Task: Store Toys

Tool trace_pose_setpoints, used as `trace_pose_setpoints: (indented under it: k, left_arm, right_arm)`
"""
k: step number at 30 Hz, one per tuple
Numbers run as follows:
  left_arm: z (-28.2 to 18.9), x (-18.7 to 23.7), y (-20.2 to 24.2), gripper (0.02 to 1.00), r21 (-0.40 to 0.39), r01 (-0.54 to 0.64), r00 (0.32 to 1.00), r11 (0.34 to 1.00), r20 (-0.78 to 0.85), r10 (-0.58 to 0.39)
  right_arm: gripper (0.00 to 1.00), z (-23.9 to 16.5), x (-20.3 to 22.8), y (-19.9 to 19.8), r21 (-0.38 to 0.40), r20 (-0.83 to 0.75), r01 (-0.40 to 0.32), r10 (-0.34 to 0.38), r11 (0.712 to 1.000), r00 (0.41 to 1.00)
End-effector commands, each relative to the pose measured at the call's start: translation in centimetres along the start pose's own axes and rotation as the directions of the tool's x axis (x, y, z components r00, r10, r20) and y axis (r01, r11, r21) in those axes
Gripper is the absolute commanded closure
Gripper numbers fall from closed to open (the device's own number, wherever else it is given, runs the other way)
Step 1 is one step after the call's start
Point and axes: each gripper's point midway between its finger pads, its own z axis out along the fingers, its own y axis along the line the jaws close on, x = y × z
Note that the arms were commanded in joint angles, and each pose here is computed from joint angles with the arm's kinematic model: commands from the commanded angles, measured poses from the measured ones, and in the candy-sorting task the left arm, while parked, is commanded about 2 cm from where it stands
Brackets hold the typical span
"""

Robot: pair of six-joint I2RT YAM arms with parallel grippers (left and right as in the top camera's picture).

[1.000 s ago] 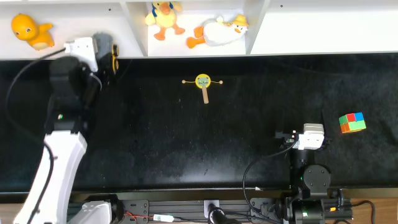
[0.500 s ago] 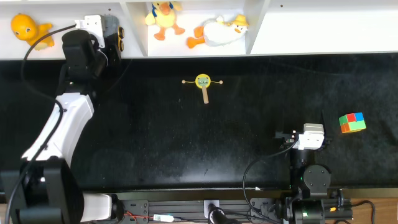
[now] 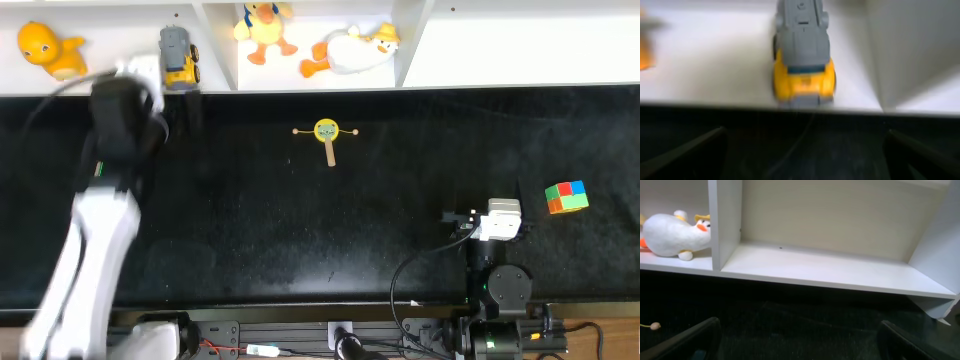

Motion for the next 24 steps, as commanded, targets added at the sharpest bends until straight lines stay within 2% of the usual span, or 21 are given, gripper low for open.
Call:
trace_pose_setpoints:
  k: [1, 7, 9, 13, 15, 19, 24]
  left_arm:
    - [-5.7, 1.2, 0.8, 0.020, -0.040, 0.006, 0.985, 0.999, 0.171, 0.001]
    - [-9.5, 5.4, 0.7, 0.020, 0.000, 0.011, 0.886, 1.000, 0.465, -0.009]
    - [-9.9, 6.9, 1.3, 0.020, -0.025, 0.023, 0.855, 0.999, 0.518, -0.007]
    - [-9.9, 9.5, 2.3, 0.020, -0.063, 0.052, 0.836, 0.997, 0.549, -0.009]
    - [-9.7, 11.0, 2.3, 0.020, -0.059, 0.059, 0.860, 0.997, 0.509, -0.021]
    - [-9.7, 11.3, 0.4, 0.020, 0.037, 0.008, 0.867, 0.999, 0.498, -0.025]
    - [-9.7, 11.2, 0.3, 0.020, 0.041, 0.005, 0.865, 0.999, 0.501, -0.025]
  right_arm:
    - [0.005, 0.0, 0.3, 0.1, -0.002, 0.000, -0.003, 0.003, 1.000, 1.000]
    - [0.005, 0.0, 0.3, 0.1, -0.002, 0.000, -0.003, 0.003, 1.000, 1.000]
    - [0.007, 0.0, 0.3, 0.1, -0.002, 0.000, -0.003, 0.003, 1.000, 1.000]
    - [0.005, 0.0, 0.3, 0.1, -0.002, 0.000, -0.003, 0.003, 1.000, 1.000]
    - [0.007, 0.0, 0.3, 0.1, -0.002, 0.000, -0.003, 0.003, 1.000, 1.000]
    - [0.007, 0.0, 0.4, 0.1, -0.002, 0.000, -0.003, 0.003, 1.000, 1.000]
    - [0.005, 0.0, 0.3, 0.1, -0.002, 0.000, -0.003, 0.003, 1.000, 1.000]
